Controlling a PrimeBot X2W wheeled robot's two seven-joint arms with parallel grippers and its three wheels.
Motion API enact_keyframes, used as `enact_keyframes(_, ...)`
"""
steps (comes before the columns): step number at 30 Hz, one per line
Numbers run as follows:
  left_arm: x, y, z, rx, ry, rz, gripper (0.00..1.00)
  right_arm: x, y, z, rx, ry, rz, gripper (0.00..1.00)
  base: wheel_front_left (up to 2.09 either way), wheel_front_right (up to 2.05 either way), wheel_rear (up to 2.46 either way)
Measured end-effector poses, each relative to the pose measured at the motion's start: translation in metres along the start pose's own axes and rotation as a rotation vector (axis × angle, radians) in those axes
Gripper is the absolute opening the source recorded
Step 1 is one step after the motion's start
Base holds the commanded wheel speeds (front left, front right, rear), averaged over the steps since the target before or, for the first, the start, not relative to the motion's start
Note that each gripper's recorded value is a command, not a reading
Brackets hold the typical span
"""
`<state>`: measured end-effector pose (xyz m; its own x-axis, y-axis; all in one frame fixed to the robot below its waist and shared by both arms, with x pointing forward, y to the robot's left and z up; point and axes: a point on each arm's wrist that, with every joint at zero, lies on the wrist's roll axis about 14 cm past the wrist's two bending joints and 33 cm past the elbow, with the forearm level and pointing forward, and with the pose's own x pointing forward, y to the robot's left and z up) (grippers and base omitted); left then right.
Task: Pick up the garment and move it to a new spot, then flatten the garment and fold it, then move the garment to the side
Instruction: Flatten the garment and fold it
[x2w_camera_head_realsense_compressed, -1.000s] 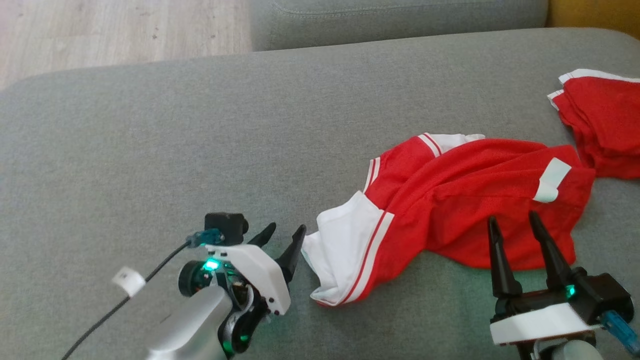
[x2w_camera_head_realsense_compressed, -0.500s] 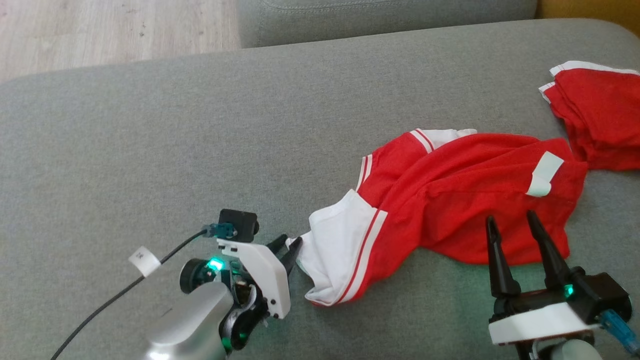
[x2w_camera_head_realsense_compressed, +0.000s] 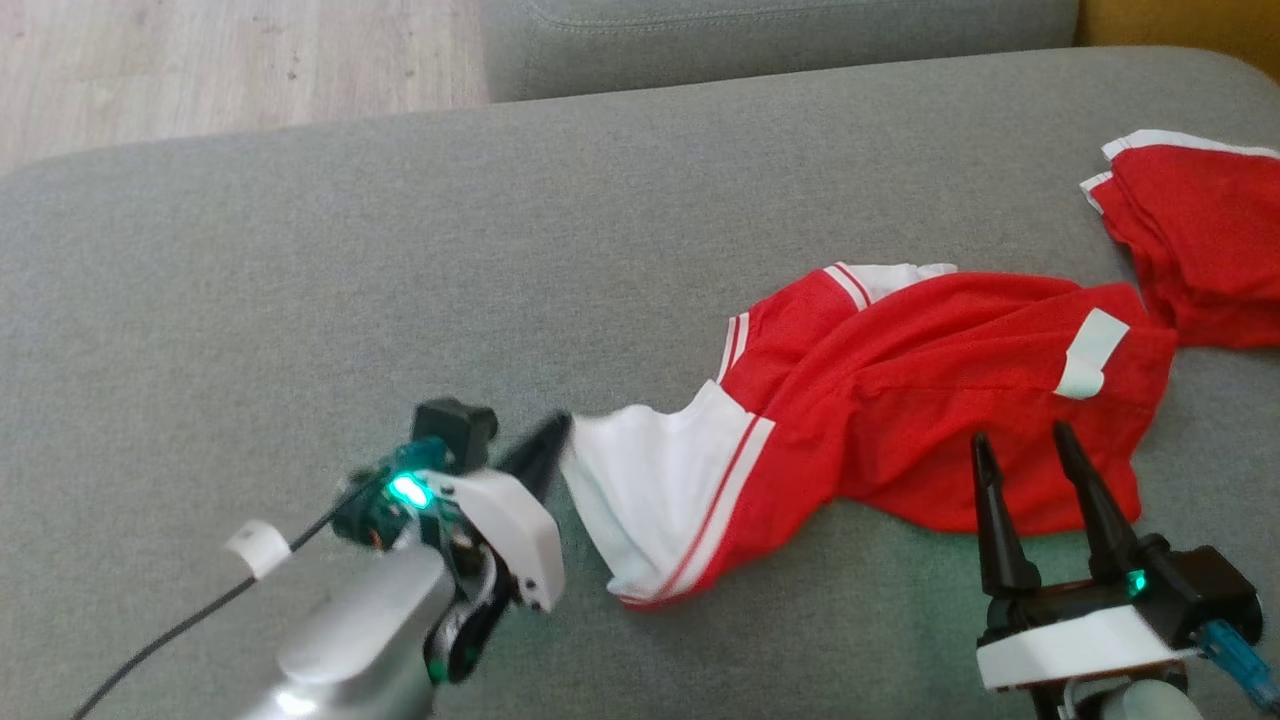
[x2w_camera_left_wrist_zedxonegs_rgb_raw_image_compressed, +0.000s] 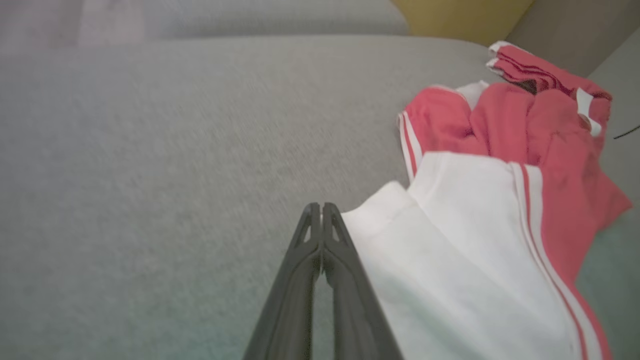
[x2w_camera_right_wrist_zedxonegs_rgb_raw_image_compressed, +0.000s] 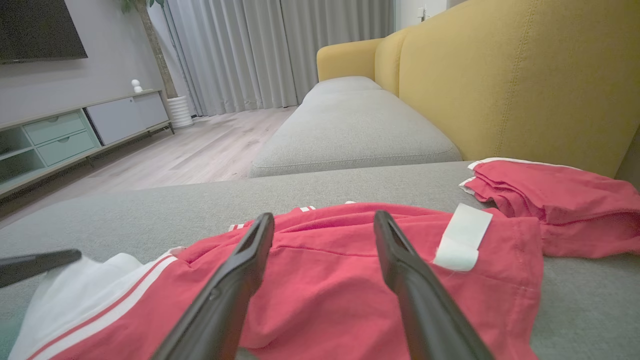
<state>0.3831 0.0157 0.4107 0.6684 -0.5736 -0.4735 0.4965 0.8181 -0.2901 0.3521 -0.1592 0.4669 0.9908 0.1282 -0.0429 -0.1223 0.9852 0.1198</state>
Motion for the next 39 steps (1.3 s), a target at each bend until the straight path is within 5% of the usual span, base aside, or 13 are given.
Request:
enact_keyframes(5, -0.002, 0.011, 0.042, 0.129, -0.148, 0.045, 0.0, 0.0, 0.002, 0.002, 0.0, -0.006, 0.008, 1.0, 0.0, 0.0, 0.0)
enact_keyframes(10, 0.002, 0.016, 0.016, 0.078, -0.062, 0.061, 0.0, 0.001, 0.005, 0.0, 0.002, 0.0, 0.016, 1.0, 0.0, 0.0, 0.0)
enact_keyframes(11, 0.003, 0.018, 0.008, 0.064, -0.044, 0.069, 0.11, 0.001, 0.006, -0.001, 0.003, 0.003, 0.017, 1.0, 0.0, 0.0, 0.0)
enact_keyframes(12, 0.003, 0.02, 0.0, 0.054, -0.025, 0.079, 0.44, 0.001, 0.006, -0.002, 0.004, 0.006, 0.019, 1.0, 0.0, 0.0, 0.0)
enact_keyframes(13, 0.004, 0.023, -0.006, 0.052, -0.011, 0.088, 0.87, 0.001, 0.007, -0.003, 0.005, 0.009, 0.02, 1.0, 0.0, 0.0, 0.0)
enact_keyframes(14, 0.004, 0.024, -0.011, 0.052, -0.002, 0.095, 1.0, 0.0, 0.007, -0.004, 0.009, 0.011, 0.019, 1.0, 0.0, 0.0, 0.0)
enact_keyframes(38, 0.007, 0.025, -0.038, 0.019, 0.046, 0.161, 1.0, 0.003, 0.006, -0.008, 0.018, 0.024, 0.021, 1.0, 0.0, 0.0, 0.0)
enact_keyframes(39, 0.009, 0.025, -0.038, 0.021, 0.048, 0.156, 0.85, 0.004, 0.005, -0.007, 0.017, 0.023, 0.02, 1.0, 0.0, 0.0, 0.0)
